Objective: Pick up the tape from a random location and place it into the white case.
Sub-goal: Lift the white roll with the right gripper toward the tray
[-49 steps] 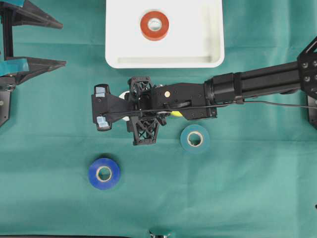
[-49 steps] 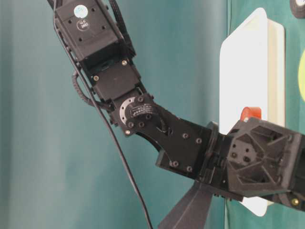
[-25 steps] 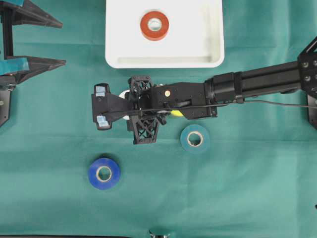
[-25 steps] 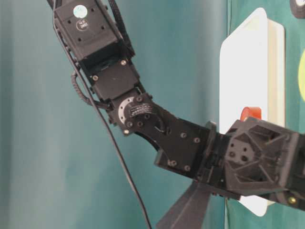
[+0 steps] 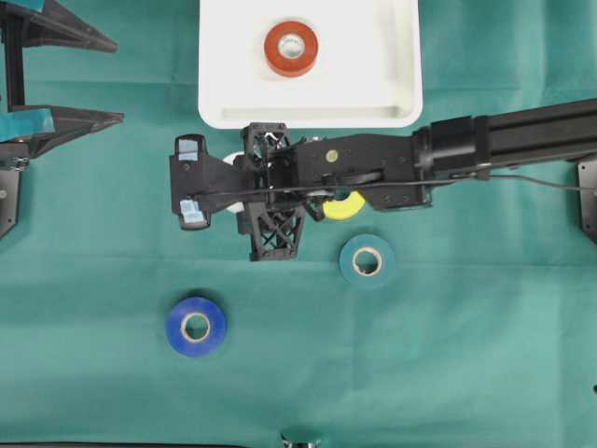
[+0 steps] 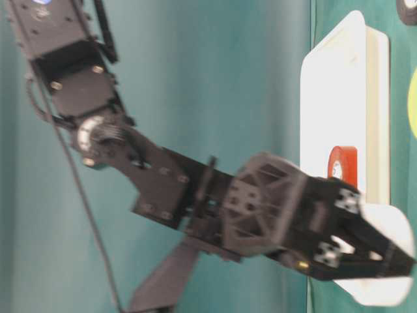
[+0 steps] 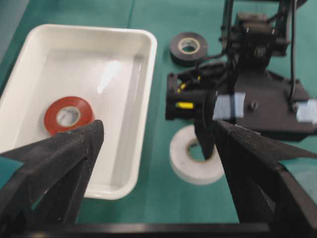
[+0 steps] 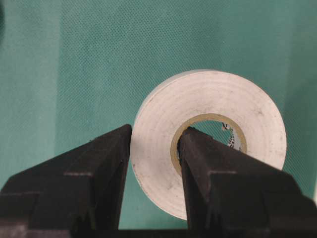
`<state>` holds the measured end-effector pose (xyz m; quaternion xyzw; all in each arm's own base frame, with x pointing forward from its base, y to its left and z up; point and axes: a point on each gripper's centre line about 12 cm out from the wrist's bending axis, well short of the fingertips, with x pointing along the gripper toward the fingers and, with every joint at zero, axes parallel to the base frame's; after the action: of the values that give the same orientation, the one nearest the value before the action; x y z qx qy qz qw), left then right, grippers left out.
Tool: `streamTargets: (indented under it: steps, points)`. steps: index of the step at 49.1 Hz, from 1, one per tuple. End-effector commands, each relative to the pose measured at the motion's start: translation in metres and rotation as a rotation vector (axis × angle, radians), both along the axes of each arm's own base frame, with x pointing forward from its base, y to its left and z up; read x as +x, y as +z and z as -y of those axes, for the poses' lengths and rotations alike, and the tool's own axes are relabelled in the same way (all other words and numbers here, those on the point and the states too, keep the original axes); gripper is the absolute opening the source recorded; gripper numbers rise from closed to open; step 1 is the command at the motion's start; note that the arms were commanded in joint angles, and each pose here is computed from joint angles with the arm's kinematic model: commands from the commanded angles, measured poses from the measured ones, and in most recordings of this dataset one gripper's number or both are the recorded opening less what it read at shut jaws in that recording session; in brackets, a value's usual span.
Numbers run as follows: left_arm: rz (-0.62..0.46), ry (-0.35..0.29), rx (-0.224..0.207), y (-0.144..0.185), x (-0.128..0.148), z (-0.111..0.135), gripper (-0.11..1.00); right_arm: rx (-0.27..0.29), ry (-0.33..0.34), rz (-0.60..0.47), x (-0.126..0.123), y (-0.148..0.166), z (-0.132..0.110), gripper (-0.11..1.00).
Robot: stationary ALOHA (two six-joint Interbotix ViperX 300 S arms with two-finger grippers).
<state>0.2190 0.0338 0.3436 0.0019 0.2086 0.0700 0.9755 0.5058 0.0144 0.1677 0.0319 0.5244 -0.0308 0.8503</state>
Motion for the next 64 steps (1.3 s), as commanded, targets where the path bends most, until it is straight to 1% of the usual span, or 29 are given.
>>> streamTargets:
  steps: [1,8,24,44,54,64]
  points:
    - [0.023,0.004,0.001,0.008,0.001,-0.001,0.98,-0.005,0.003,0.072,-0.003,0.041,0.000,0.33]
    - [0.023,0.004,0.001,0.008,0.001,-0.001,0.98,-0.016,0.004,0.081,-0.009,0.060,0.001,0.33]
    - [0.021,0.004,0.002,0.008,0.001,-0.001,0.98,-0.044,0.000,0.062,-0.019,0.096,0.005,0.33]
    - [0.021,0.005,0.003,0.008,0.001,-0.001,0.98,-0.106,-0.001,0.078,-0.030,0.150,0.007,0.34]
    - [0.022,0.013,0.005,0.008,0.001,-0.003,0.98,-0.123,0.002,0.090,-0.033,0.165,0.006,0.33]
    - [0.023,0.016,0.004,0.008,0.000,-0.004,0.98,-0.123,0.002,0.082,-0.034,0.165,0.005,0.33]
